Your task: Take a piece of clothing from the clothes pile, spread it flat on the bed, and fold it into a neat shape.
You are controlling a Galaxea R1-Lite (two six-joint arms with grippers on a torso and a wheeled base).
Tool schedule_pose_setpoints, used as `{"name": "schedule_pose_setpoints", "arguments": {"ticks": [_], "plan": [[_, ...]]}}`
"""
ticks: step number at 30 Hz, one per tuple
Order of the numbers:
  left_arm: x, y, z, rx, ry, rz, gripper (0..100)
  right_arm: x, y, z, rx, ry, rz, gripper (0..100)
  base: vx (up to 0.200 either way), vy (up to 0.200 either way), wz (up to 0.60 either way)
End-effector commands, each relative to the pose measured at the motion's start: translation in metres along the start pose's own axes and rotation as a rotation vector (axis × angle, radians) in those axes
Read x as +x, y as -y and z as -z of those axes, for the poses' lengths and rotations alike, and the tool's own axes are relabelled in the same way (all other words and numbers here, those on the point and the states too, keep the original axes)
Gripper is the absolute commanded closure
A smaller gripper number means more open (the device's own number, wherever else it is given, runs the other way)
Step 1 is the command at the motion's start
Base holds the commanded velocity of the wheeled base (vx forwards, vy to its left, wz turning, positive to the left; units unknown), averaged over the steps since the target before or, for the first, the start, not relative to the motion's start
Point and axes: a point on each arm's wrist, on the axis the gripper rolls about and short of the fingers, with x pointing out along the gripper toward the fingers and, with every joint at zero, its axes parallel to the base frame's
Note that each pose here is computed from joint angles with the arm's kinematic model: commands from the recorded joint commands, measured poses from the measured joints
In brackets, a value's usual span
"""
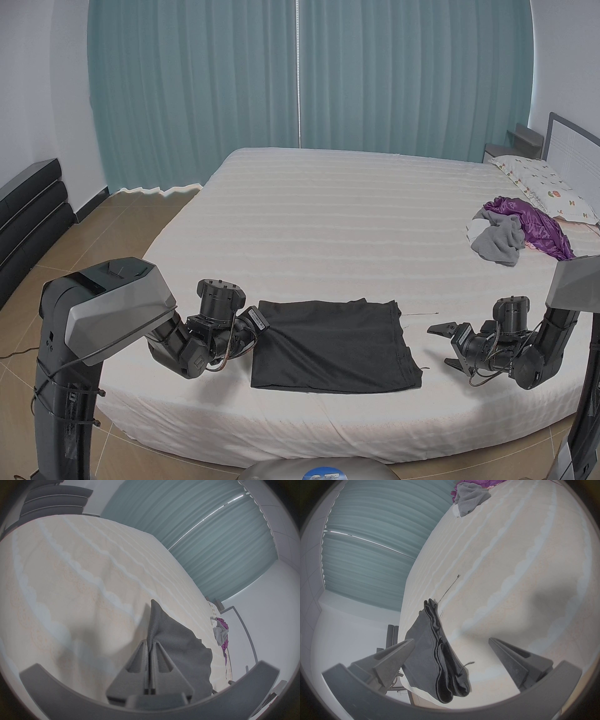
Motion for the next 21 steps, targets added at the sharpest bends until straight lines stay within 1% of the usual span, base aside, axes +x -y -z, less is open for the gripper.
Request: {"name": "schedule_pose_setpoints", "arguments": {"ticks": [1, 9, 12, 16, 19, 20, 21], "plan": [[0.0, 0.0, 0.001, 0.0, -0.001, 0.0, 0, 0.0, 0.0, 0.0, 0.0, -0.001, 0.0, 0, 0.0, 0.0, 0.0], [-0.001, 0.0, 0.0, -0.001, -0.001, 0.0, 0, -0.001, -0.001, 0.001, -0.002, -0.003, -0.002, 0, 0.0, 0.0, 0.0], [-0.006, 0.002, -0.004, -0.005, 0.008, 0.003, 0, -0.004, -0.004, 0.0, -0.004, 0.005, -0.011, 0, 0.0, 0.0, 0.0], [-0.023, 0.007, -0.019, -0.036, 0.043, 0.016, 0, -0.015, -0.015, -0.004, -0.02, 0.041, -0.04, 0, 0.0, 0.0, 0.0], [-0.055, 0.013, -0.04, -0.052, 0.098, 0.042, 0, -0.038, -0.031, -0.012, -0.041, 0.114, -0.086, 0, 0.0, 0.0, 0.0], [-0.067, 0.015, -0.049, -0.059, 0.13, 0.062, 0, -0.046, -0.036, -0.013, -0.046, 0.136, -0.1, 0, 0.0, 0.0, 0.0], [-0.067, 0.015, -0.049, -0.059, 0.13, 0.062, 0, -0.046, -0.036, -0.013, -0.046, 0.136, -0.1, 0, 0.0, 0.0, 0.0]]}}
